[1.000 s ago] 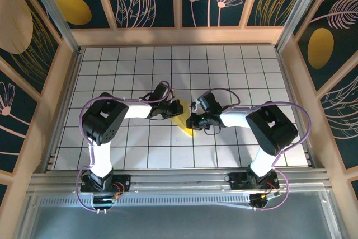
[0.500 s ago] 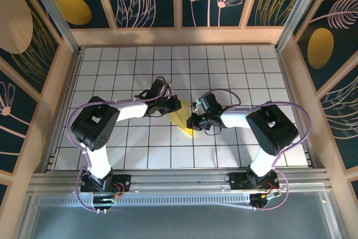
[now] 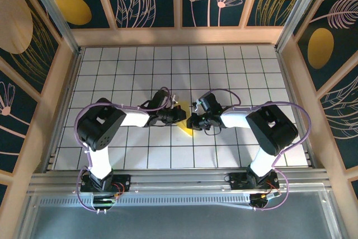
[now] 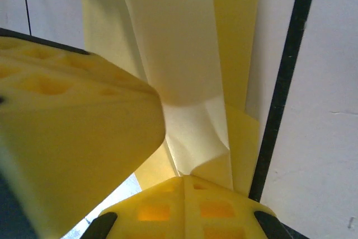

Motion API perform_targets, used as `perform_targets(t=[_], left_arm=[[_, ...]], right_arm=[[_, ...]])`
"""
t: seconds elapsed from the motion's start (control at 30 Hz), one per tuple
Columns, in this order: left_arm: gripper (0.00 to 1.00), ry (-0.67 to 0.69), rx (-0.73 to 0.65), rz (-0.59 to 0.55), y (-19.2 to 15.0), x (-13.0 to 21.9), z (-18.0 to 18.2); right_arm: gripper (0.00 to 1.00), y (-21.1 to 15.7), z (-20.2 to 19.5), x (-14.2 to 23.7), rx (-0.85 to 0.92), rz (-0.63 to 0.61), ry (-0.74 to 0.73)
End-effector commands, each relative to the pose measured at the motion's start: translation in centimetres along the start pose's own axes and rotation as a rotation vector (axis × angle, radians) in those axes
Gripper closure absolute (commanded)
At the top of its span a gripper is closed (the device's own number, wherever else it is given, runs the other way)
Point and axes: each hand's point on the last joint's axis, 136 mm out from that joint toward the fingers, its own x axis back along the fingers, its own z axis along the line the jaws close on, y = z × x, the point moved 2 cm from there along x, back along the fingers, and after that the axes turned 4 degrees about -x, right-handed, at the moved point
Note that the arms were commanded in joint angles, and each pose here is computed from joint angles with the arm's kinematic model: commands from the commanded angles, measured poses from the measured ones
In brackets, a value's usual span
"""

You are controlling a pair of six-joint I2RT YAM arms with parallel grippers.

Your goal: Fold a paper plane with a square sheet of paper (fold left side to right side)

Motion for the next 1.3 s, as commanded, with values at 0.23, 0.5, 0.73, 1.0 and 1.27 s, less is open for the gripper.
perform_targets(t=[0.23,0.5,0.73,1.0,1.27], left_arm=[[1.0,0.093,0.004,-0.016,0.9,-1.3,1.8],[1.0,0.177,0.011,-0.021,1.3,-1.7,3.7],[1.0,0.194,0.01,-0.05,3.0,-1.3,4.7],[1.0,0.214,0.002,-0.091,6.3,-0.5,6.0],[1.0,0.266,-0.025,-0.127,9.4,-0.1,7.9]], right_arm=[[1.0,-3.5,-5.6,-0.3,-0.096,0.103,-0.226],[1.0,-4.1,-6.1,-0.3,-0.092,0.136,-0.263],[1.0,-4.6,-6.4,-0.3,-0.091,0.159,-0.276],[1.0,-5.1,-6.4,-0.7,-0.099,0.184,-0.257],[1.0,-5.5,-6.3,-0.8,-0.107,0.196,-0.245]])
